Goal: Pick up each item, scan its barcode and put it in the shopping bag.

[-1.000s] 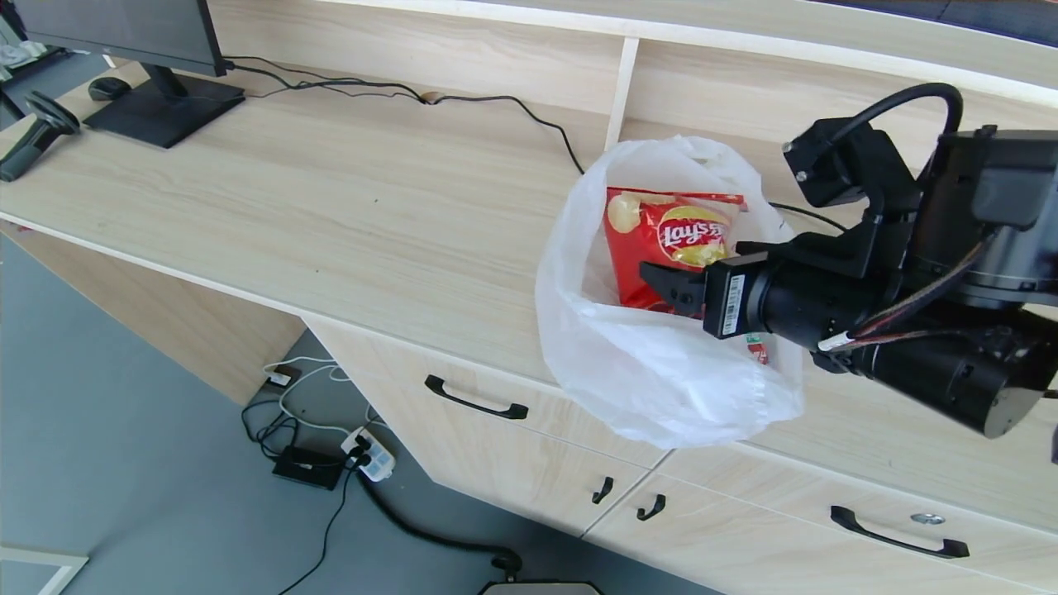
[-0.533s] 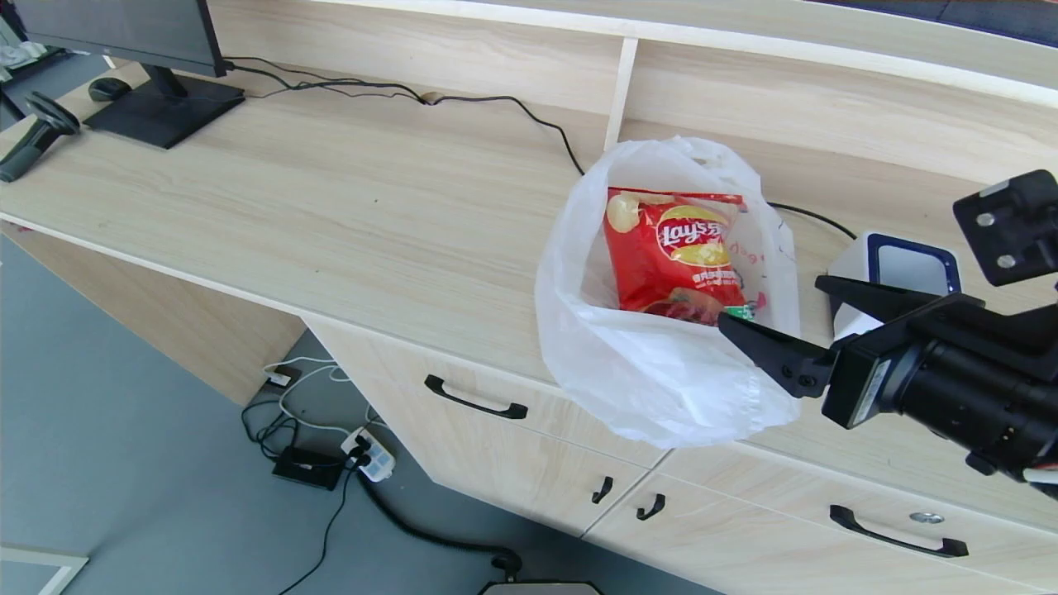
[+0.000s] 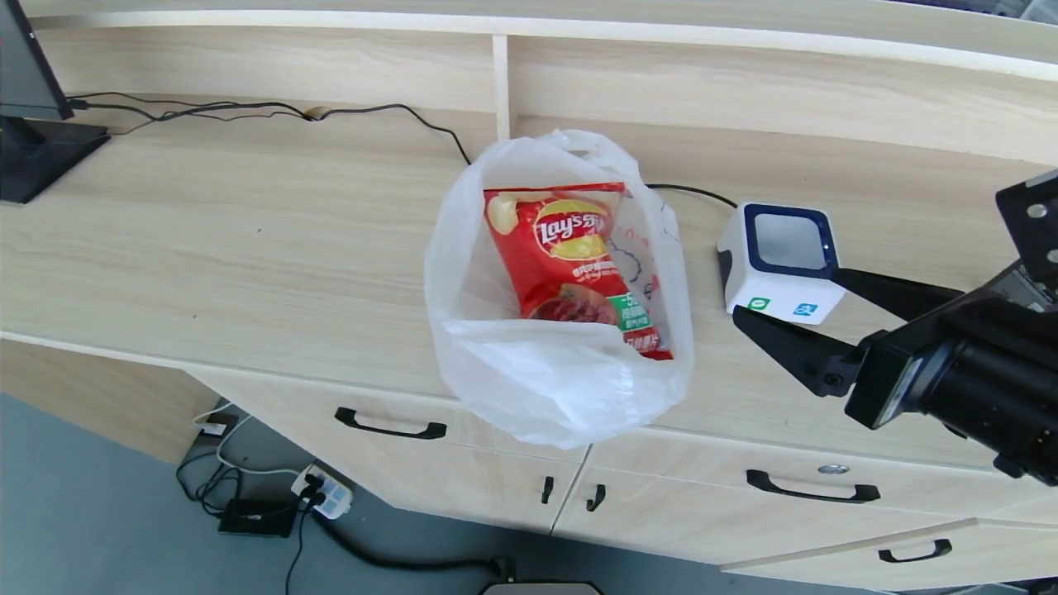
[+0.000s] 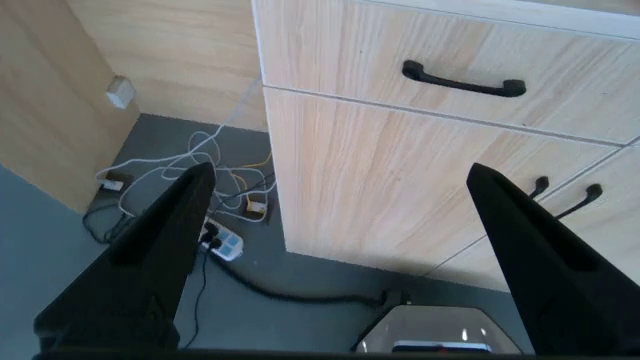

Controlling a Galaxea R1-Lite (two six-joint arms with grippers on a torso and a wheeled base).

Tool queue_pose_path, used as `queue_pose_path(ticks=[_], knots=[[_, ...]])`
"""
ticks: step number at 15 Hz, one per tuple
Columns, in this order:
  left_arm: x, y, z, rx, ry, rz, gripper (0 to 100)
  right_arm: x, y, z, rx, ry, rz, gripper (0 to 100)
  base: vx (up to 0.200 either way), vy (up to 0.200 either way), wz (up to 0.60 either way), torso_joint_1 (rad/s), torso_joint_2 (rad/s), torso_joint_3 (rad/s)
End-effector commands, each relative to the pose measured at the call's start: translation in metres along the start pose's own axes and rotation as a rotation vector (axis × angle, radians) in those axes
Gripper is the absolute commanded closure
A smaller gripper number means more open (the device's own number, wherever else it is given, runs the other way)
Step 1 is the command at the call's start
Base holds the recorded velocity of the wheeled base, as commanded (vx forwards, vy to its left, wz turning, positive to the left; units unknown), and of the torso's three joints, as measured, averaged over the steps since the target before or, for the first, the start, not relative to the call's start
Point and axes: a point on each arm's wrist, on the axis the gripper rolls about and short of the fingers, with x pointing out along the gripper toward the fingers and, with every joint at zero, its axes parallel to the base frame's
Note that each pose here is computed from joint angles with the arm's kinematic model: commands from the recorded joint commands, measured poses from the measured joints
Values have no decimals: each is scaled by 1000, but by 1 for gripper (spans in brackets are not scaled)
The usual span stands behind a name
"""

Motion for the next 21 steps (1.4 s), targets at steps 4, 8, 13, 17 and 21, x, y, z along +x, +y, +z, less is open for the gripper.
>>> queue_pose_path(ticks=[4,8,13,17,21], knots=[[0,0,0,0,0,0,0,-1,0,-1,2,4,-1,0,0,0,-600,-66,130,68],[0,0,0,0,0,0,0,-38,-37,-14,41,-48,-159,0,0,0,-150,-18,34,19],[0,0,0,3,-2,0,0,-33,-64,-20,-13,-19,-135,0,0,0,0,0,0,0],[0,0,0,1,1,0,0,-13,-72,-29,-43,-76,-163,0,0,0,0,0,0,0],[0,0,0,1,0,0,0,-20,-69,-37,-48,-95,-109,0,0,0,0,0,0,0]])
